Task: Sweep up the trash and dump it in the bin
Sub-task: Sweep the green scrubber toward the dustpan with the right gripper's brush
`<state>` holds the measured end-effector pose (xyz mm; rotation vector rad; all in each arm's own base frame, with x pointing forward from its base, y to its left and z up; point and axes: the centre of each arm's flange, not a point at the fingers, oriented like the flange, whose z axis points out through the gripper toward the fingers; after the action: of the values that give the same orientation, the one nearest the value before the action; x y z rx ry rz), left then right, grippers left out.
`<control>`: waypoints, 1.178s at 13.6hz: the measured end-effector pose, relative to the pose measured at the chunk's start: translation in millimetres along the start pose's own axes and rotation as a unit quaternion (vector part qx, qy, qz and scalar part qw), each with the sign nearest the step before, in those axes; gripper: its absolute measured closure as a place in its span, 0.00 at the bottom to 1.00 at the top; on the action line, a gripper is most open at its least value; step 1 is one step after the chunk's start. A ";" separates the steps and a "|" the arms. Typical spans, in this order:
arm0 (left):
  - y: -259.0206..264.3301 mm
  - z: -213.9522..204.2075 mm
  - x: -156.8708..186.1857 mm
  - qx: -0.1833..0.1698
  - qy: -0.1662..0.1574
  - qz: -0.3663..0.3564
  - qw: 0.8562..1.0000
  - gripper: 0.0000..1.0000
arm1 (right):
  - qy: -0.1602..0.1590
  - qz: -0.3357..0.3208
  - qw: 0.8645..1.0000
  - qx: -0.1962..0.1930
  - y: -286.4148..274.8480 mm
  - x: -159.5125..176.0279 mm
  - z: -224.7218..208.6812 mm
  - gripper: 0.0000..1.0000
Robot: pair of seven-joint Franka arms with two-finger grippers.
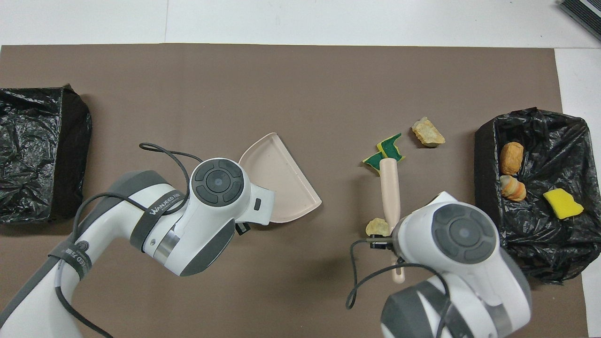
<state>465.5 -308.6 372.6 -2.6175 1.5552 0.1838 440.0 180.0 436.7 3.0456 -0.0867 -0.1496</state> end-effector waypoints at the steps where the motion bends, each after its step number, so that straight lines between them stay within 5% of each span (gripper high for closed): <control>1: 1.2 0.1 0.4 0.000 -0.001 0.001 1.000 0.68 | 0.006 -0.015 1.000 -0.013 22.0 22.2 0.3 0.74; 8: 29.4 4.4 7.9 -0.005 -0.015 0.033 0.999 0.68 | 0.053 -0.102 0.990 -0.081 142.1 128.0 24.4 0.74; 16: 22.1 9.6 3.6 -0.012 -0.024 0.033 0.999 0.68 | 0.031 -0.144 0.985 -0.086 110.1 139.5 81.3 0.74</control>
<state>447.2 -320.9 362.2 -2.5615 1.6350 0.2683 564.7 54.8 353.1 2.8699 0.3547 -0.0781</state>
